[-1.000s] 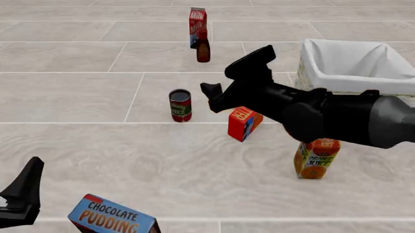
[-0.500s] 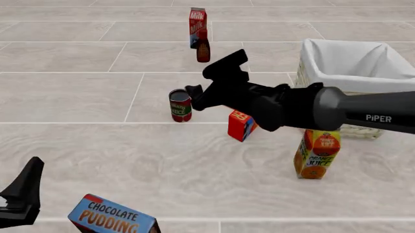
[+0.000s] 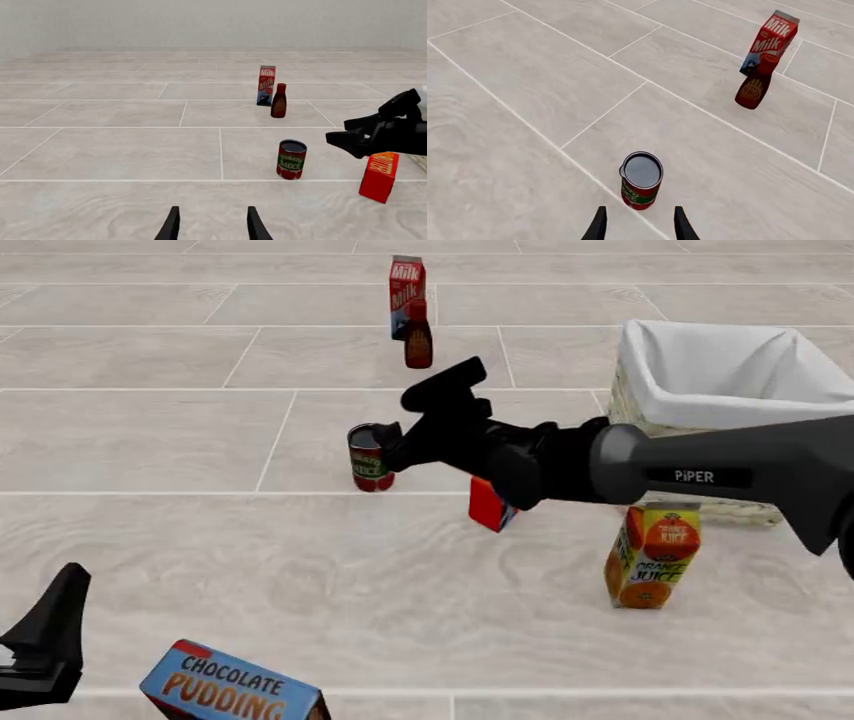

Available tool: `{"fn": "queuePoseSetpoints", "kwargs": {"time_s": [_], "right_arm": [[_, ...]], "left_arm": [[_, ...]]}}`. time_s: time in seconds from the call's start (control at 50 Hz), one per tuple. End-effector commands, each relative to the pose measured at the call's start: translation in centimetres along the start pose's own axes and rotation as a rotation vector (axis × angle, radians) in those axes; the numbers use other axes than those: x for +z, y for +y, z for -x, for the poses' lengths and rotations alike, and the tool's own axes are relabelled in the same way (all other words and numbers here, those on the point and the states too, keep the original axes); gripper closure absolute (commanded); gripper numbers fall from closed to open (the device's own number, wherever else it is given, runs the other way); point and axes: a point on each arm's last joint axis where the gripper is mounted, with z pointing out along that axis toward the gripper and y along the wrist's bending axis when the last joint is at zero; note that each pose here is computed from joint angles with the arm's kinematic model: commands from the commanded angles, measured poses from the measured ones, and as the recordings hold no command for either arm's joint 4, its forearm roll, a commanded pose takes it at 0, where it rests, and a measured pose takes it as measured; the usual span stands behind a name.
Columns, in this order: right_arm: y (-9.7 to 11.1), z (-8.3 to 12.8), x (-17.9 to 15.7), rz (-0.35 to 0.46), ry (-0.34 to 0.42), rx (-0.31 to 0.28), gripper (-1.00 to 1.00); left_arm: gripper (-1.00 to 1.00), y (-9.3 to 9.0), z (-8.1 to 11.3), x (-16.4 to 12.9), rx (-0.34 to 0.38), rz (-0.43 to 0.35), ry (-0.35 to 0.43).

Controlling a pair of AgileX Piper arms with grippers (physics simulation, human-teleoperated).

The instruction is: Pick the tomato sauce and place it in the basket.

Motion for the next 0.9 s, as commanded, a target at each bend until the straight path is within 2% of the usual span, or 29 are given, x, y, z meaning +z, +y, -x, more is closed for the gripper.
{"fn": "queuePoseSetpoints", "kwargs": {"time_s": [0.02,0.1,0.52,0.9], "right_arm": [[-0.3,-0.7,1.4,-0.008,-0.004,0.005,-1.0],[-0.4,-1.6,2.7,-0.012,-0.006,0.01,-1.0],[-1.6,-2.8,5.9,-0.035,-0.005,0.022,-1.0],[-0.8,-4.4,8.1,-0.02,0.02,0.031,-1.0]], "left_arm": [[-1.0,0.0,0.0,0.0,0.0,0.0,0.0],[-1.0,0.0,0.0,0.0,0.0,0.0,0.0],[-1.0,0.0,0.0,0.0,0.0,0.0,0.0],[-1.0,0.0,0.0,0.0,0.0,0.0,0.0]]}}
